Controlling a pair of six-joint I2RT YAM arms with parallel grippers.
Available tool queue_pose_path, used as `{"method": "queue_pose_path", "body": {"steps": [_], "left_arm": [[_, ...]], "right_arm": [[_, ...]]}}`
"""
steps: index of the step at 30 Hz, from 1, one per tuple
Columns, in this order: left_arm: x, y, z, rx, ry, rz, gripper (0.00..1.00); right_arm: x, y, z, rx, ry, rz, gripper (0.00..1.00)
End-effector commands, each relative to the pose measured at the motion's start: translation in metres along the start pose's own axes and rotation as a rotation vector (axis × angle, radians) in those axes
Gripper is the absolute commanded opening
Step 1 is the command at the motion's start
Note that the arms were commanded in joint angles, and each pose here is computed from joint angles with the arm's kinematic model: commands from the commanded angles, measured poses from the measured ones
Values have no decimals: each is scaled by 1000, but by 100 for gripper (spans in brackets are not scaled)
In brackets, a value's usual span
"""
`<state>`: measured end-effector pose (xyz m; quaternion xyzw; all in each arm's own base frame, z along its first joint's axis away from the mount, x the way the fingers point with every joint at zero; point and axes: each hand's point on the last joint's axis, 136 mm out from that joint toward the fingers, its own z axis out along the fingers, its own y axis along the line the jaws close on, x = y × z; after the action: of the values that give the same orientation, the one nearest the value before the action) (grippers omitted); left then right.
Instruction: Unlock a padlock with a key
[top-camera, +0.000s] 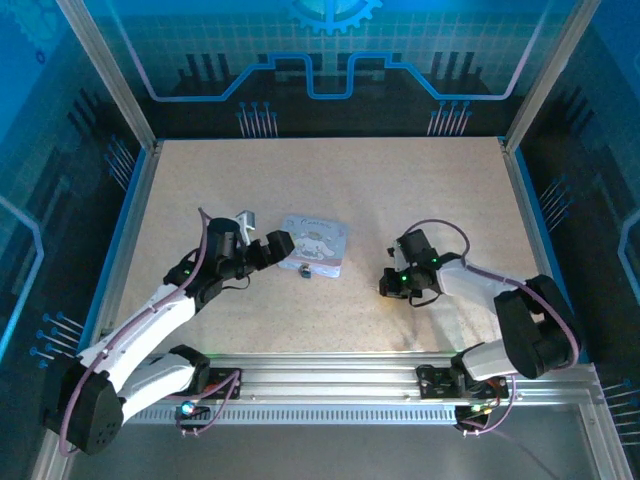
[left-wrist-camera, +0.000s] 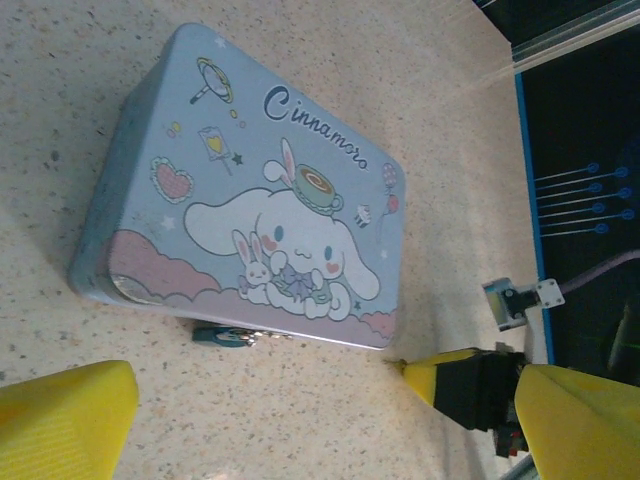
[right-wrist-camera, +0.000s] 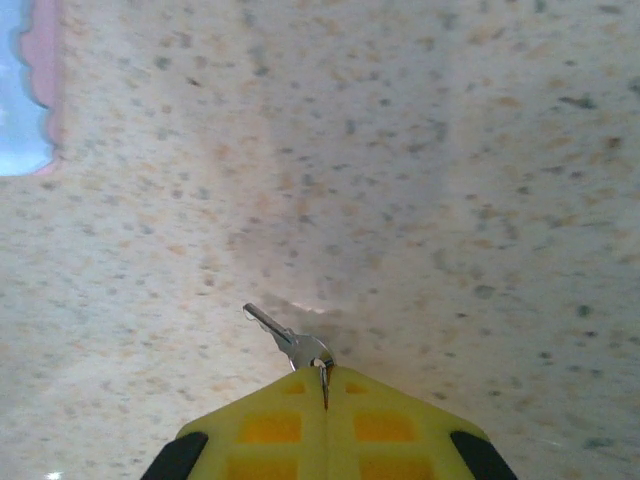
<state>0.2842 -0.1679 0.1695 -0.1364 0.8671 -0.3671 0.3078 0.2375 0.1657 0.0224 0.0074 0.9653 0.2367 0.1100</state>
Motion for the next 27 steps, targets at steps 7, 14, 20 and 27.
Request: {"method": "queue_pose_path", "body": {"steps": [7,14,20,27], "left_arm": [[11,-42,1,146,25,-5,95],[20,-77,11,211,27,35,92],[25,-98,23,255,21,40,84],[31,-109,35,270,41,41,75]], "right_arm": [[-33,68,-31,-355,-200,91,0],[-45,106,-60,-463,-315,110,0],[-45,134,-73,-548,-352,143,0],[-40,159,-82,-595,-360,144,0]]}}
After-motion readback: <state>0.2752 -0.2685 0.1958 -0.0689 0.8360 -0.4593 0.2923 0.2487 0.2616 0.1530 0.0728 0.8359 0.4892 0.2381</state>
